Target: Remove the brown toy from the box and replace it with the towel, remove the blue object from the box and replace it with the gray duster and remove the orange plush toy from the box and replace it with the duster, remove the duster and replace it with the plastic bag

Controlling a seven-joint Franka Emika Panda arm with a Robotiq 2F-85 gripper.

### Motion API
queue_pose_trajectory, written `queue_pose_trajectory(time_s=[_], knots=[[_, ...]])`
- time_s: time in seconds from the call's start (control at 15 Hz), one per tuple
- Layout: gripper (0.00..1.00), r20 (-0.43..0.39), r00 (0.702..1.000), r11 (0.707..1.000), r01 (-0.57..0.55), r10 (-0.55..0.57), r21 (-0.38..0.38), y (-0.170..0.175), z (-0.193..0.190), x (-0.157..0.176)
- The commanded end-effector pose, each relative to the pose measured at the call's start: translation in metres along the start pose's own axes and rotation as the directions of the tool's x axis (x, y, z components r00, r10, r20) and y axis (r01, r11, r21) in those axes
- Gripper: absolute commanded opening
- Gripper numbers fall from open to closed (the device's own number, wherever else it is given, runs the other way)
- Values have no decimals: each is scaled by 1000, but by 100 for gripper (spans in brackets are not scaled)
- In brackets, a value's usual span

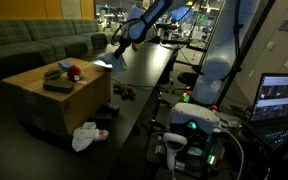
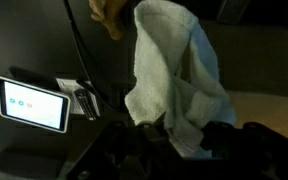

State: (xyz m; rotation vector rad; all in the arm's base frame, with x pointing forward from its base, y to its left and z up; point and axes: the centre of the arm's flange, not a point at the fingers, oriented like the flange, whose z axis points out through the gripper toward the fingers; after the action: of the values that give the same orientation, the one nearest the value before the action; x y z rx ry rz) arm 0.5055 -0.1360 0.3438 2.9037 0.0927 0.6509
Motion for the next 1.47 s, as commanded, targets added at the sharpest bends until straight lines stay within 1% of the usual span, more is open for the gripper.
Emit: queue_pose_trajectory(time_s=[0.0, 0.07, 0.33, 0.53, 0.67, 0.73, 0.93, 1.07, 1.13, 1.2, 1.27, 1.33, 1.4], knots=[[4, -75, 997, 999, 33, -34, -10, -43, -29, 34], [4, -87, 995, 999, 47, -47, -4, -52, -33, 42], [4, -112, 989, 995, 98, -95, 21, -91, -25, 67], [4, -96, 989, 993, 117, -115, 11, -111, 0, 81], [4, -78, 990, 993, 113, -115, -24, -115, 22, 87], [4, -63, 991, 993, 113, -114, -27, -114, 31, 89], [4, -30, 995, 993, 88, -91, -75, -108, 64, 93], [4, -8, 997, 992, 81, -82, -93, -103, 79, 95], [9, 5, 997, 993, 80, -80, -91, -101, 82, 96], [43, 18, 997, 993, 83, -81, -88, -104, 89, 96], [43, 31, 996, 993, 89, -86, -82, -102, 88, 98], [48, 40, 995, 993, 91, -88, -78, -103, 88, 99], [57, 42, 995, 993, 91, -87, -80, -104, 89, 99]])
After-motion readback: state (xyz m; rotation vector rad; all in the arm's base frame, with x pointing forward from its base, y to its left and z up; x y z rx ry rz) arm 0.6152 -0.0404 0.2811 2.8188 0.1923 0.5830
